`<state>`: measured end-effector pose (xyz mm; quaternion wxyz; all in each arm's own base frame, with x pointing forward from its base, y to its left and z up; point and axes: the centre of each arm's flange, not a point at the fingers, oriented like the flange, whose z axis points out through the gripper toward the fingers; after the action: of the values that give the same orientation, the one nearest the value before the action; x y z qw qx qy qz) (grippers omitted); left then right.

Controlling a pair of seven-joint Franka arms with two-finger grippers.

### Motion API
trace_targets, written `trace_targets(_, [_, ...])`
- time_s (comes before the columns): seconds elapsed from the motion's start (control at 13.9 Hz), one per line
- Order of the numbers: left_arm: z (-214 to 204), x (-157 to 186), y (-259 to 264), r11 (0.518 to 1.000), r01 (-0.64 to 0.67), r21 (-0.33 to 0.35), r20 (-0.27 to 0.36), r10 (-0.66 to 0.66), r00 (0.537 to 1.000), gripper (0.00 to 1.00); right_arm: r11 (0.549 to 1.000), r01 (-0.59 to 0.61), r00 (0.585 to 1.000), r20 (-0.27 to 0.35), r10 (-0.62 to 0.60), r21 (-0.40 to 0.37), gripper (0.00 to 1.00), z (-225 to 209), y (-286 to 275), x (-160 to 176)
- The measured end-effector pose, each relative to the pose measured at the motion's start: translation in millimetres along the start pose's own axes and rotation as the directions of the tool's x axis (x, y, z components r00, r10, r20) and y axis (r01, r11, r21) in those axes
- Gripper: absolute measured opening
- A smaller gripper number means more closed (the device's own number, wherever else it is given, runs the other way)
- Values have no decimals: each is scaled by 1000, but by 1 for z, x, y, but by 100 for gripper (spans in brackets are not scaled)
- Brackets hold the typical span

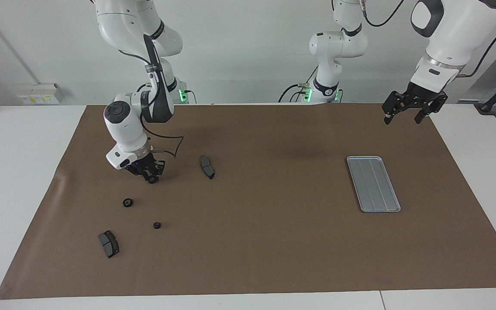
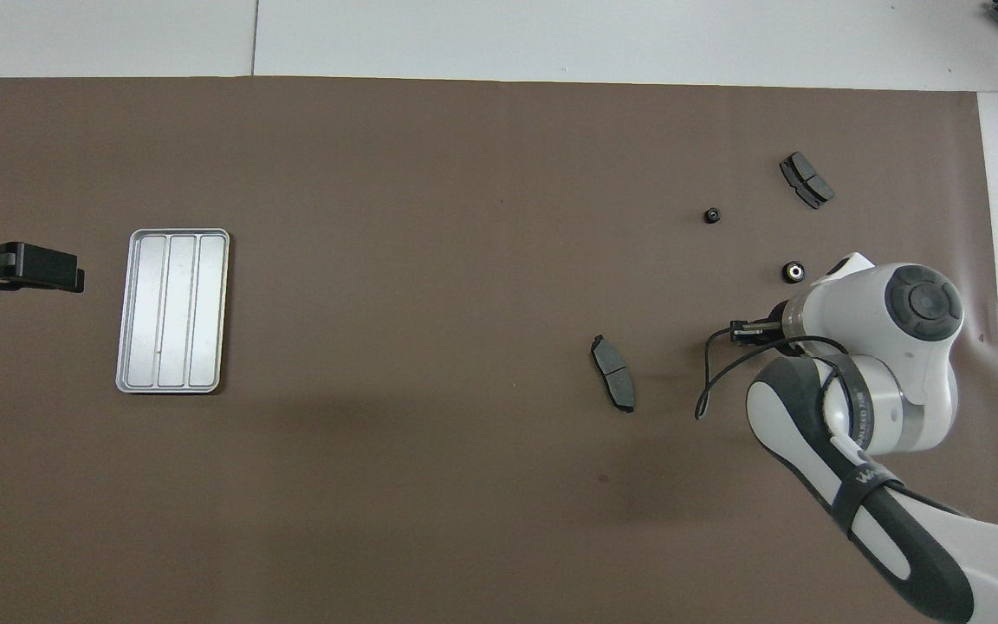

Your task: Place bearing gear from tray to pile

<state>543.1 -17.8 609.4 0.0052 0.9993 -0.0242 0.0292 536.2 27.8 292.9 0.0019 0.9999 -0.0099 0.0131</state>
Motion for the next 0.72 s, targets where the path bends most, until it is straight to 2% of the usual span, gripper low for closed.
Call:
trace_targets(0.07, [0, 0, 0, 1000, 0, 0, 0, 0, 1000, 100, 1000, -1, 1000, 1, 1, 0, 41, 0, 0, 0])
trace_targets(0.22, [0, 0, 0, 1000, 0, 0, 0, 0, 1000, 100, 1000, -2, 1000, -9, 2, 3, 65, -2, -1, 1])
trace_targets(0.43, [0, 0, 0, 1000, 0, 0, 0, 0, 1000, 100, 1000, 5, 997, -75, -4, 11, 97, -31, -8, 18])
trace_targets(0.58, [0, 0, 0, 1000, 0, 0, 0, 0, 1000, 100, 1000, 2, 995, -103, -1, 13, 100, -58, -8, 29])
trace_targets(0.72, [0, 0, 0, 1000, 0, 0, 0, 0, 1000, 100, 1000, -6, 995, -102, 8, 14, 100, -94, -3, 38])
